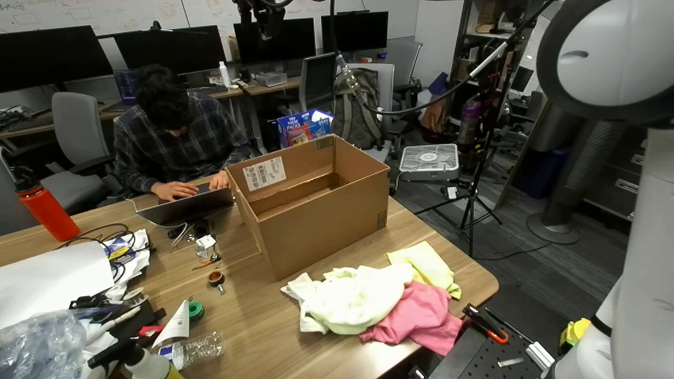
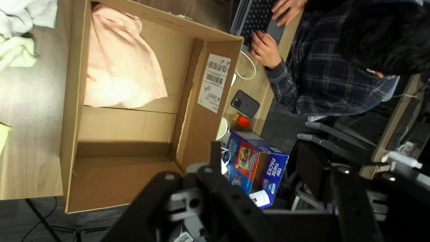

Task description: Put the peach colored shirt in the box

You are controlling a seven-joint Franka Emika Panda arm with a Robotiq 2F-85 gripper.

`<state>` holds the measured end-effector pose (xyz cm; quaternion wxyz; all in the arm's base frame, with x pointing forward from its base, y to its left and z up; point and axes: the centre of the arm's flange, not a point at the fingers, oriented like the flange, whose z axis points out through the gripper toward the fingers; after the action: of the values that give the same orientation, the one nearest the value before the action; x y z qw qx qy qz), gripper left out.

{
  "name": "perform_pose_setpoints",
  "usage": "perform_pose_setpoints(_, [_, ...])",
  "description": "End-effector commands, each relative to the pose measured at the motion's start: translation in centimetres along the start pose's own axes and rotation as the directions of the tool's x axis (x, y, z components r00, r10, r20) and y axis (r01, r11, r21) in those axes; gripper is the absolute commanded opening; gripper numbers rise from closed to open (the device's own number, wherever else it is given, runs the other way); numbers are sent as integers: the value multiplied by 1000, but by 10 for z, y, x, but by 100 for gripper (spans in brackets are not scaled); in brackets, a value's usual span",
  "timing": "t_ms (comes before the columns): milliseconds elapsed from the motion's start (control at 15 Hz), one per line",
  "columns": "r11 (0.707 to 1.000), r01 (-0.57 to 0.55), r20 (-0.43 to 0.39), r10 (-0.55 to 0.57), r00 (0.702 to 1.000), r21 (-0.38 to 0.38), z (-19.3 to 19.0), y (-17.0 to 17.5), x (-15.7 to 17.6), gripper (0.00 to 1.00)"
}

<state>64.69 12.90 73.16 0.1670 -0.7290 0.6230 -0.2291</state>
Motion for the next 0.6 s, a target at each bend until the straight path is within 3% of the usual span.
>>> perform_pose_setpoints(0, [994,100,74,-96,993,-47,-13,-2,-6,92])
perform_pose_setpoints(133, [982,169,98,-161,982,-85,-14,10,-10,100])
perform_pose_setpoints(333, [951,271,126,-254,959,-150,-25,34,4,100])
perform_pose_setpoints(533, [897,388,147,-363,920,-211,-37,66,8,100])
